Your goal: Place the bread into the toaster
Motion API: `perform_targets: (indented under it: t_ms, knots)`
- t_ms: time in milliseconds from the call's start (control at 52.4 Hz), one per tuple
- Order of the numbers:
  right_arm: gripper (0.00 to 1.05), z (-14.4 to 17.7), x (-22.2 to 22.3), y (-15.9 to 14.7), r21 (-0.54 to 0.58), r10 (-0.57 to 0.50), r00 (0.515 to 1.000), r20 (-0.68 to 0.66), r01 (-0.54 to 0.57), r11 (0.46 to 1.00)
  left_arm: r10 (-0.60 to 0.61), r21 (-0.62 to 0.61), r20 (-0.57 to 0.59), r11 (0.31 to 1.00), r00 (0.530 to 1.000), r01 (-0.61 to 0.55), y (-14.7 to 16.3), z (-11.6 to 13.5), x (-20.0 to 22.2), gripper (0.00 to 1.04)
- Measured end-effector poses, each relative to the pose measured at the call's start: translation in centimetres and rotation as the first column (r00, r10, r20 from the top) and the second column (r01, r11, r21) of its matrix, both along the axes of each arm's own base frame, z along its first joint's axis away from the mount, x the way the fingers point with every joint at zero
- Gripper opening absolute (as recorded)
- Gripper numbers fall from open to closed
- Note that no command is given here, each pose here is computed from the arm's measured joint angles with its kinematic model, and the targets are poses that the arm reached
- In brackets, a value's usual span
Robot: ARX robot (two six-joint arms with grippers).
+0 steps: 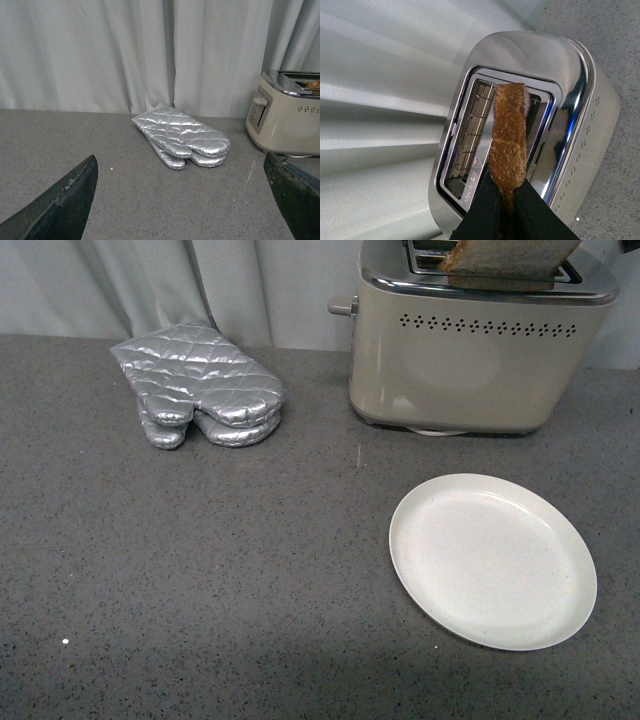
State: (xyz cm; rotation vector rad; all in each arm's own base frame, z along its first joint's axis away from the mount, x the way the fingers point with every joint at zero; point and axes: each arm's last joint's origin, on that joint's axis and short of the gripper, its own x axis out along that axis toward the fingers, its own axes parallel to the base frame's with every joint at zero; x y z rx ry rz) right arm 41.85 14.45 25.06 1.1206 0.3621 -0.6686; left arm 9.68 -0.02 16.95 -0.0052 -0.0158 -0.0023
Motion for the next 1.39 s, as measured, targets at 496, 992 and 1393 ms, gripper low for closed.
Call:
perform_targets:
  t_ms: [496, 992, 1393]
  knots:
    - [0.91, 3.1, -2.2, -0.7, -0.55, 0.359, 0.923, 0.138, -0.23, 0.803, 0.0, 0.0, 0.0, 1.0, 1.0, 0.0, 0.0, 0.0, 0.0, 0.98]
    - [0.63, 0.8, -13.0, -8.4, -0.91, 0.662, 0.749, -0.023, -0.289, 0.296, 0.002, 0.0, 0.0, 1.0, 1.0, -0.002, 0.0, 0.0, 0.0, 0.98]
    - [0.0, -4.8, -20.8, -12.3, -0.908, 0.657, 0.75, -0.069, -0.32, 0.27, 0.0, 0.0, 0.0, 1.0, 1.0, 0.0, 0.0, 0.0, 0.0, 0.98]
